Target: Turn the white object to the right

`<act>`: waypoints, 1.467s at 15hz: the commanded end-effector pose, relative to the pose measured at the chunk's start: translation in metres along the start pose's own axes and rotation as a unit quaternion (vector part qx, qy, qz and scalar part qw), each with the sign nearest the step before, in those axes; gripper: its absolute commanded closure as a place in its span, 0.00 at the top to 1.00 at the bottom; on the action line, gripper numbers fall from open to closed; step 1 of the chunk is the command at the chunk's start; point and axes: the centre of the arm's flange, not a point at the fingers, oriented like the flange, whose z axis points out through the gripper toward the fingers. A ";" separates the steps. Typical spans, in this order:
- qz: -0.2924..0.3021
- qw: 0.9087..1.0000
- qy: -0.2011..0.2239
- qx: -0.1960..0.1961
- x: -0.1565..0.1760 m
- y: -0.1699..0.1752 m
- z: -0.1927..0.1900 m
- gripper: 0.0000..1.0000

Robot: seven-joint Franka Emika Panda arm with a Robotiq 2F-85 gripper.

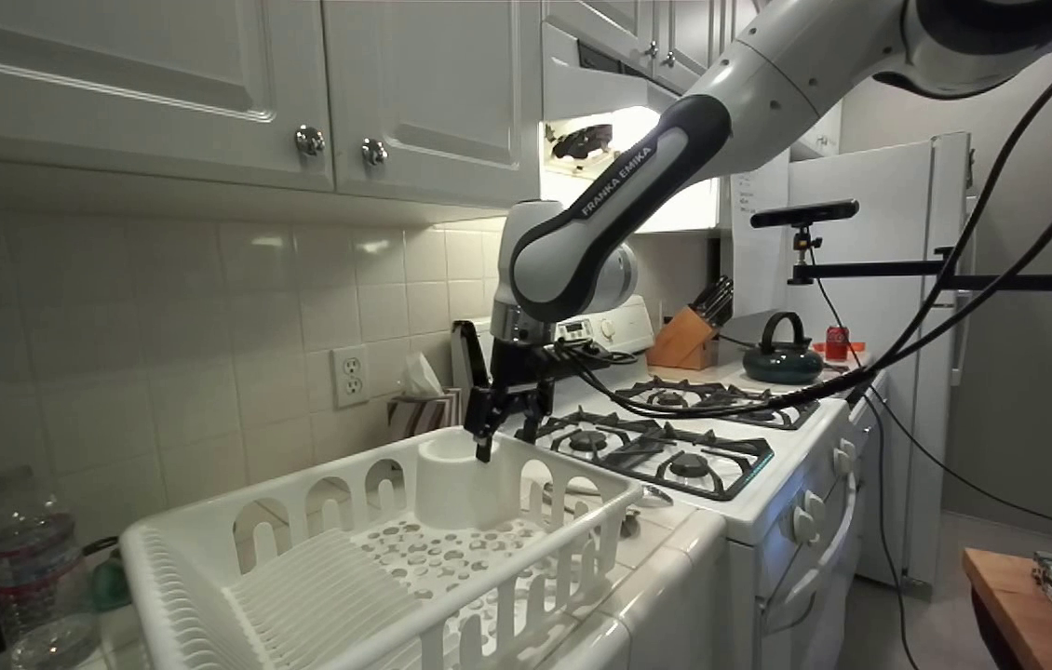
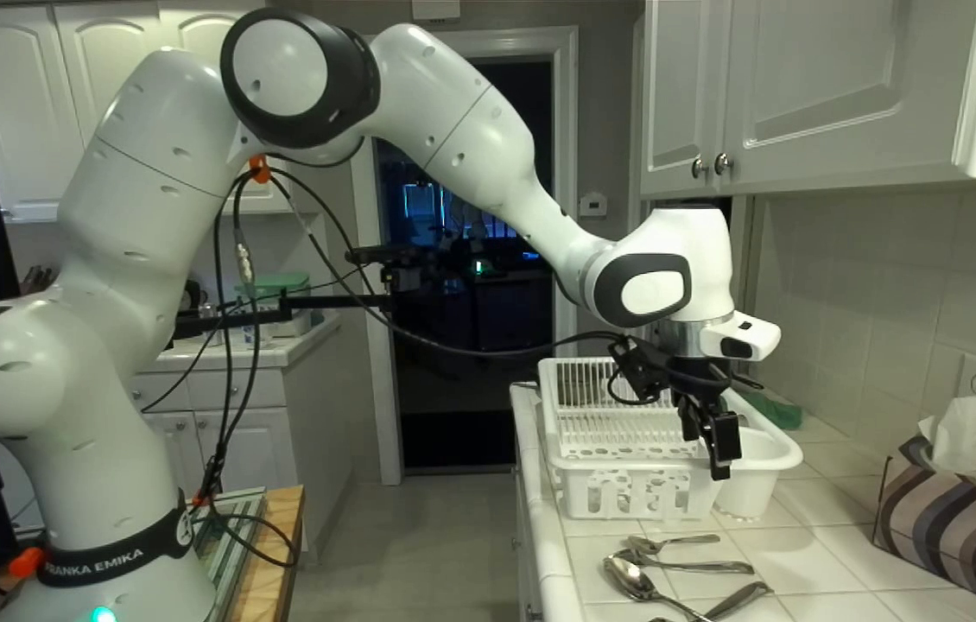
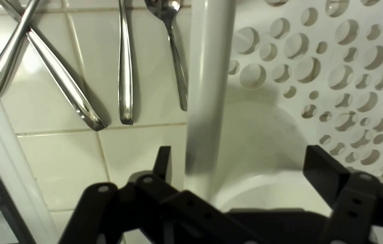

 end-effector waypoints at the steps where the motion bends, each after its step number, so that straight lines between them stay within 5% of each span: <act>1: 0.031 0.999 0.006 0.041 -0.018 0.003 -0.026 1.00; 5: 0.070 0.996 0.013 0.060 -0.031 -0.002 -0.069 1.00; 13: 0.097 0.994 0.041 0.036 -0.066 -0.011 -0.146 1.00; 17: 0.049 0.998 0.046 -0.006 -0.088 -0.018 -0.163 1.00; 18: 0.057 0.997 0.043 0.015 -0.064 -0.016 -0.150 1.00; 22: 0.047 0.998 0.046 0.005 -0.074 -0.016 -0.157 1.00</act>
